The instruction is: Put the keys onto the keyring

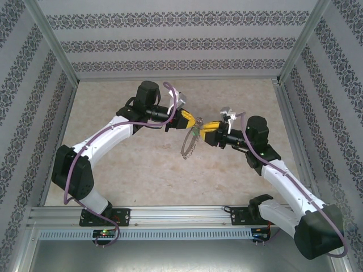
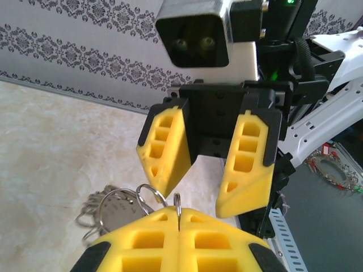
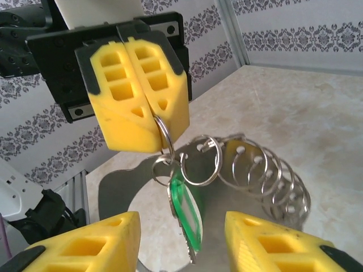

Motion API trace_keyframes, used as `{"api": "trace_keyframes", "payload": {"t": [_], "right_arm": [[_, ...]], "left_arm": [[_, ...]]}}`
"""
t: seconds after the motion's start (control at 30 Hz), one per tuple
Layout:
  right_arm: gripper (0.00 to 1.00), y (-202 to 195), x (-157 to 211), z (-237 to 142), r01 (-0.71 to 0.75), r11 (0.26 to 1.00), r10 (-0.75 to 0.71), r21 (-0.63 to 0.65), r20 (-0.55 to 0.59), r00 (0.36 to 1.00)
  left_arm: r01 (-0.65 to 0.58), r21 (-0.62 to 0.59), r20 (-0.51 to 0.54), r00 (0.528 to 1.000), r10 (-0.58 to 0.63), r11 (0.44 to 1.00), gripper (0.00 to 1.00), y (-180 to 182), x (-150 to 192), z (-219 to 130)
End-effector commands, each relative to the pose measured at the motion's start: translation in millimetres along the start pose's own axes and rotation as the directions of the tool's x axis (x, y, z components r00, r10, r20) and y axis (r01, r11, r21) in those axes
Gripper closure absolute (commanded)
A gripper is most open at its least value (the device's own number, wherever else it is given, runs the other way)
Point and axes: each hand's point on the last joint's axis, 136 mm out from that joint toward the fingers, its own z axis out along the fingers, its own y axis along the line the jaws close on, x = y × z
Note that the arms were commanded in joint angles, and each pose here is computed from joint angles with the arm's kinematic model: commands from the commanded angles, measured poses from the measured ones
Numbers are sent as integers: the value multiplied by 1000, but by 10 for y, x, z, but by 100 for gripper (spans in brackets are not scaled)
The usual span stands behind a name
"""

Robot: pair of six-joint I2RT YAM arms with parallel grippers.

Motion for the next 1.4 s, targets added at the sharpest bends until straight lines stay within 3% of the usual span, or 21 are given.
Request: {"api": "trace_keyframes", "payload": {"t": [0.0, 0.3, 1.37], "right_arm": [[55, 111, 31, 35, 25, 997, -25, -66, 0, 1000], [48, 94, 120, 142, 28, 996, -30, -88, -24, 999], [42, 67, -57, 299, 109, 989, -112, -97, -21, 994]], "left_arm": [[-77, 14, 53, 996, 76, 997, 100, -160, -222, -42], [-82, 21, 59, 995, 81, 996, 100, -195, -255, -56], [-81, 56, 53, 996, 78, 995, 100, -280, -275, -75]]}}
